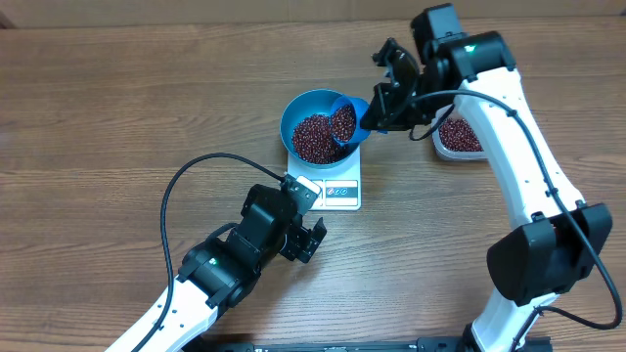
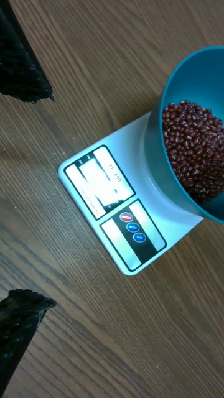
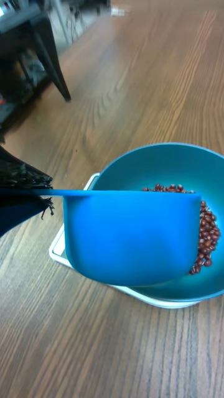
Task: Scoop item into bowl and weigh 150g on scale
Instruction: 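Carry the filled scoop with the right gripper over the teal bowl, then tip the scoop slowly with the right gripper to pour beans into bowl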
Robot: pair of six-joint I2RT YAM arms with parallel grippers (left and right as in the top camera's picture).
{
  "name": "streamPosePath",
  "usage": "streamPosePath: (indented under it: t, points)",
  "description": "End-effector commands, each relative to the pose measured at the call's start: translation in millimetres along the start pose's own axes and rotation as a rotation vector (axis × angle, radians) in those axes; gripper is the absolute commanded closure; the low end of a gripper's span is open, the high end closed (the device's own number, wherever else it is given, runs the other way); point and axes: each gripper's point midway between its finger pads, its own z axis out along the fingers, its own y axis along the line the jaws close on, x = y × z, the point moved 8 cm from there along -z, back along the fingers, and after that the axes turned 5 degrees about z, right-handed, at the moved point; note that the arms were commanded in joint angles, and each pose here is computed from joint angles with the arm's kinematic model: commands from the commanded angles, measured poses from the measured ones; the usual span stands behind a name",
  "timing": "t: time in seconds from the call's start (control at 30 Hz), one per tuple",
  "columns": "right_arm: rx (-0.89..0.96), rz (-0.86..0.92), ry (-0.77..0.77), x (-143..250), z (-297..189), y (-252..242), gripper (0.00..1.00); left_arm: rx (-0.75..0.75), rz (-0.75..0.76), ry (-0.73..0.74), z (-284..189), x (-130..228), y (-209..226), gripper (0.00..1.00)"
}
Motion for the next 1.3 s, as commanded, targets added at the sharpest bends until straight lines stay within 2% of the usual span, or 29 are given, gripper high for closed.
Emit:
streamPosePath:
  t: [0.0,0.17,0.47,1.07,1.27]
  points:
    - [0.082,-0.044,-0.051,-5.0,0.0,14.8,0.96,-0.013,-0.020,-0.003,-1.2,1.5,0.8,0.00]
    - [0.137,-0.109,-0.082,-6.7,9.6,29.7,0.96,-0.013,-0.020,-0.003,-1.2,1.5,0.8,0.00]
    - [0.277,-0.124,-0.121,-8.1,13.0,29.5,0.96,-0.013,-0.020,-0.003,-1.2,1.5,0.8,0.01]
    - [0.263,-0.134,-0.126,-6.0,18.9,41.7,0.96,-0.013,-0.020,-0.003,-1.2,1.5,0.8,0.00]
    - [0.326,-0.131,-0.154,-6.5,20.7,44.2,0.96,-0.013,-0.020,-0.003,-1.2,1.5,0.8,0.01]
